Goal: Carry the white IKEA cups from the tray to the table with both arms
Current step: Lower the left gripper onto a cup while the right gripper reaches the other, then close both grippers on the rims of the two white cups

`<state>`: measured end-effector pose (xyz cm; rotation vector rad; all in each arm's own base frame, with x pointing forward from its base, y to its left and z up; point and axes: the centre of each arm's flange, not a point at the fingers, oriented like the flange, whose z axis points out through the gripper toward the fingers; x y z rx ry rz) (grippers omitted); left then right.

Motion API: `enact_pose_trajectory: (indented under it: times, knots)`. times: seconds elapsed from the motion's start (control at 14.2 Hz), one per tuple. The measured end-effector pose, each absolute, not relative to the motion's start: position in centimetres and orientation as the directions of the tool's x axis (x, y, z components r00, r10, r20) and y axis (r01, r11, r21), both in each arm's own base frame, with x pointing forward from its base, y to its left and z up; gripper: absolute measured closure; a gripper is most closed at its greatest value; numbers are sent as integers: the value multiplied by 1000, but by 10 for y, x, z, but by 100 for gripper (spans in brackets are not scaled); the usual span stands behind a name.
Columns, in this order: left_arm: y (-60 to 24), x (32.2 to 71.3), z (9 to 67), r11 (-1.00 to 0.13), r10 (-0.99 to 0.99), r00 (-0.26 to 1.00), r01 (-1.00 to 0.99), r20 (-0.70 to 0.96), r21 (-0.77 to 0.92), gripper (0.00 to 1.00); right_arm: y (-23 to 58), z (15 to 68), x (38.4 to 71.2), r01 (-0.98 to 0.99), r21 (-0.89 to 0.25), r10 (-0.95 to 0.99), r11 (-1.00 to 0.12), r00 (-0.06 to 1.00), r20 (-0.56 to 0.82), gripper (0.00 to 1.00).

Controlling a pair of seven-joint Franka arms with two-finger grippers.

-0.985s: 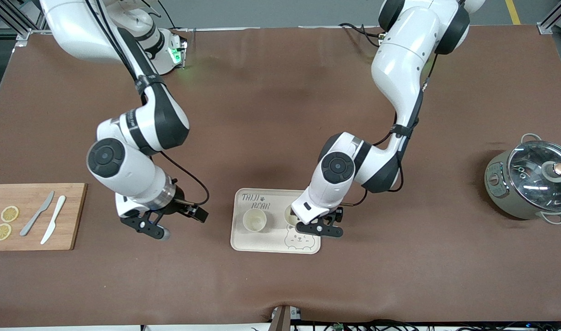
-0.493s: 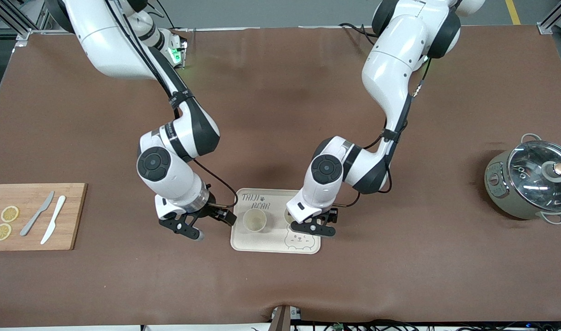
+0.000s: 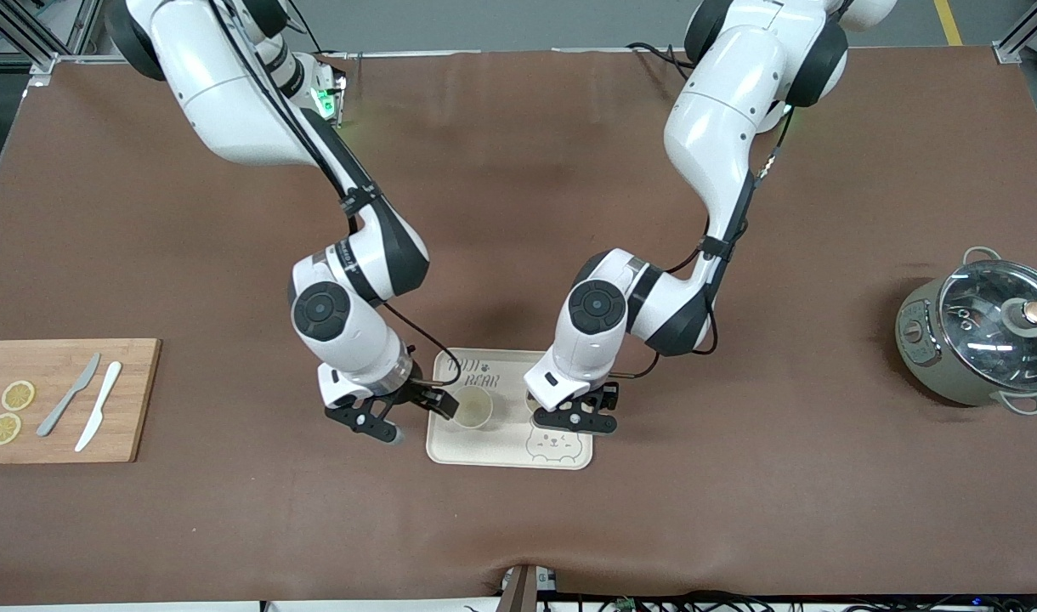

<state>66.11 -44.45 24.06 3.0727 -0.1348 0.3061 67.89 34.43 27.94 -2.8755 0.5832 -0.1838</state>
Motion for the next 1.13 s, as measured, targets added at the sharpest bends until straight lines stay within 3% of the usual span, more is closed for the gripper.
enact_pose_trajectory:
  times: [0.21,0.56,1.13]
  knots:
    - [-450,658,241,-997,-48,979,-59,197,50,50,359,263,671,-368,-216,-391,-905,917,78,0]
    - [-456,653,241,-997,-34,980,-46,196,54,97,366,254,667,-362,-204,-383,-910,921,73,0]
    - [-452,658,249,-998,-26,978,-39,206,59,97,363,222,668,-362,-199,-384,-911,920,84,0]
